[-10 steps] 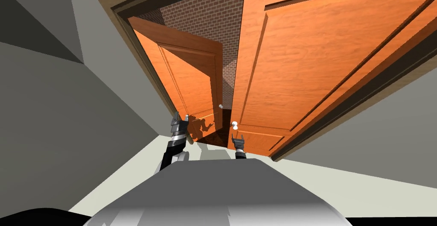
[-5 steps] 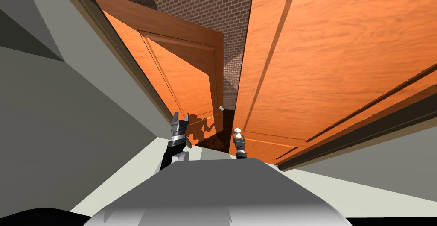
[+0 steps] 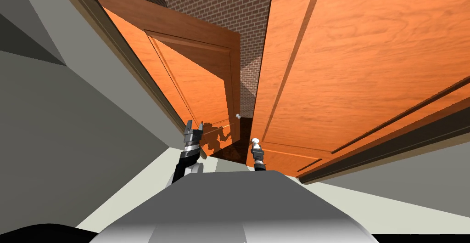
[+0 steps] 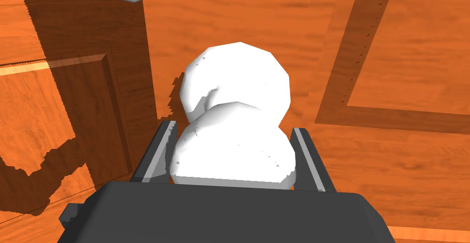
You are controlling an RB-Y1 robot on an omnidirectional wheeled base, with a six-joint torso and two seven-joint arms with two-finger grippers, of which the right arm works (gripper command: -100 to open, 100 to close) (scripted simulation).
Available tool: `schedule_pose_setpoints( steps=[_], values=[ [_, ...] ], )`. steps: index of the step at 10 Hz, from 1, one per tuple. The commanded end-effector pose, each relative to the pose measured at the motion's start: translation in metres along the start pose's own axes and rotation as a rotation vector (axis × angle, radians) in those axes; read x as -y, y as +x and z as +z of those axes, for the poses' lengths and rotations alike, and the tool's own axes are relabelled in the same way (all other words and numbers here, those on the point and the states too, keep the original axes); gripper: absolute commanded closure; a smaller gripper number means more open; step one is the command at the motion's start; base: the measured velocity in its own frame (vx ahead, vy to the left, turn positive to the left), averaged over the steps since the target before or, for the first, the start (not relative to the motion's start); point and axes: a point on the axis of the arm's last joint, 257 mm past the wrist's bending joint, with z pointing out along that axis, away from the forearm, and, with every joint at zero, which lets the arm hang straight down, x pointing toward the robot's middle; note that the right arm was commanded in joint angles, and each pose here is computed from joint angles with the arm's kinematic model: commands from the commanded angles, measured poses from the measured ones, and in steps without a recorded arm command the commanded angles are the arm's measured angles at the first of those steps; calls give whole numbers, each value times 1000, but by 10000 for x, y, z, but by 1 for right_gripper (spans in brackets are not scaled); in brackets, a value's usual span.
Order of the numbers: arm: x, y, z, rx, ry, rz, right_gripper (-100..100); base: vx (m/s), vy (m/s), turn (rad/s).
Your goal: Push the door open
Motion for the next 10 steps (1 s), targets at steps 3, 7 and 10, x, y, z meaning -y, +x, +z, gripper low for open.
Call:
schedule_pose_setpoints(
  steps=[3, 7, 10],
  values=[
    [-136, 14, 59, -7, -41, -7, 100, 32, -13, 34],
    [-372, 40, 147, -18, -116, -17, 100, 132, -44, 68],
    [-517, 55, 192, -23, -163, -21, 100, 112, -49, 53]
  ],
)
